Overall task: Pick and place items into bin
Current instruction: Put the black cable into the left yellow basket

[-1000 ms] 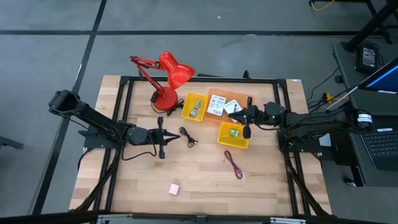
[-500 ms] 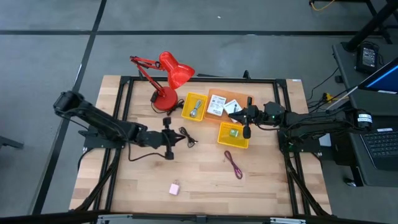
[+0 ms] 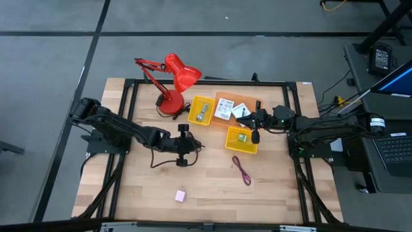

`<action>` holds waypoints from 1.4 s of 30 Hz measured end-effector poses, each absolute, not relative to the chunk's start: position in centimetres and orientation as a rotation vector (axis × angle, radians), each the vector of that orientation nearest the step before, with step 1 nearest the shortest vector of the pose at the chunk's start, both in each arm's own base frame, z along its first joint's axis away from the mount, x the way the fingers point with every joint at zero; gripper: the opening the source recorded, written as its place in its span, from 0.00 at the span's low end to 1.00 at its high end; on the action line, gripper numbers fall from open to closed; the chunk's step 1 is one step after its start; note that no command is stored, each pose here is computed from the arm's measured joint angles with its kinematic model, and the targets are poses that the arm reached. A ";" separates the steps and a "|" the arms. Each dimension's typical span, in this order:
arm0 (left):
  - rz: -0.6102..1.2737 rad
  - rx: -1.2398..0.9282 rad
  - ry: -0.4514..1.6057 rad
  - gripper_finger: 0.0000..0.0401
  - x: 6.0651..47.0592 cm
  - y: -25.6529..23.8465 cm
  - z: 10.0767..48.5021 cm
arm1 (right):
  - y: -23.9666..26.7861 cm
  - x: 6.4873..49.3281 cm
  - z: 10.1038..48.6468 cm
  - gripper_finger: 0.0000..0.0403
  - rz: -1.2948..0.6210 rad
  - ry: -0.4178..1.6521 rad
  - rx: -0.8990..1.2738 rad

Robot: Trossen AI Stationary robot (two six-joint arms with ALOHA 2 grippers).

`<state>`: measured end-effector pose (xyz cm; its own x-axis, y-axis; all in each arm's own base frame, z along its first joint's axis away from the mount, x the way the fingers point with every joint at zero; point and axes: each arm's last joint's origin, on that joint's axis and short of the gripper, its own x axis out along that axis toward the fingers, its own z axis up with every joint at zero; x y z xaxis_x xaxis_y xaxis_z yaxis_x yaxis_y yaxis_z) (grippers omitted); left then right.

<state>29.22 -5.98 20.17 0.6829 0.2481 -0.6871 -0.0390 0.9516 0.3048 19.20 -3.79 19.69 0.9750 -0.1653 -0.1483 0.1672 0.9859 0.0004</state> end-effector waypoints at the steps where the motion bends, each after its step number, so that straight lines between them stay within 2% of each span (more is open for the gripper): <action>1: 0.162 0.280 0.826 0.03 29.2 -5.9 19.8 | -3.8 19.2 19.7 0.01 -0.163 0.151 0.018; 6: 0.219 0.309 0.872 0.12 29.2 -5.7 18.9 | -3.6 19.2 19.6 0.01 -0.099 0.153 0.020; 15: 0.333 0.349 0.877 0.34 29.0 -5.5 18.7 | -3.6 19.2 19.6 0.01 -0.096 0.152 0.022; 24: 0.361 0.325 0.904 0.51 28.7 -5.4 18.5 | -3.6 19.2 19.6 0.01 -0.097 0.152 0.021; 32: 0.373 0.403 0.908 0.55 28.7 -5.3 18.6 | -3.6 19.2 19.6 0.01 -0.097 0.152 0.020; 35: 0.365 0.363 0.908 0.55 28.7 -5.3 18.5 | -3.6 19.2 19.6 0.01 -0.097 0.152 0.022; 42: 0.220 0.164 0.986 0.50 29.2 -3.2 17.8 | -3.6 19.2 19.7 0.01 -0.097 0.152 0.022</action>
<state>29.23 -3.24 17.80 0.5328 0.2579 -0.8060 -0.1096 0.9654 0.2365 19.23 -3.58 19.65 0.9838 -0.0952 -0.1522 0.0985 0.9950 0.0144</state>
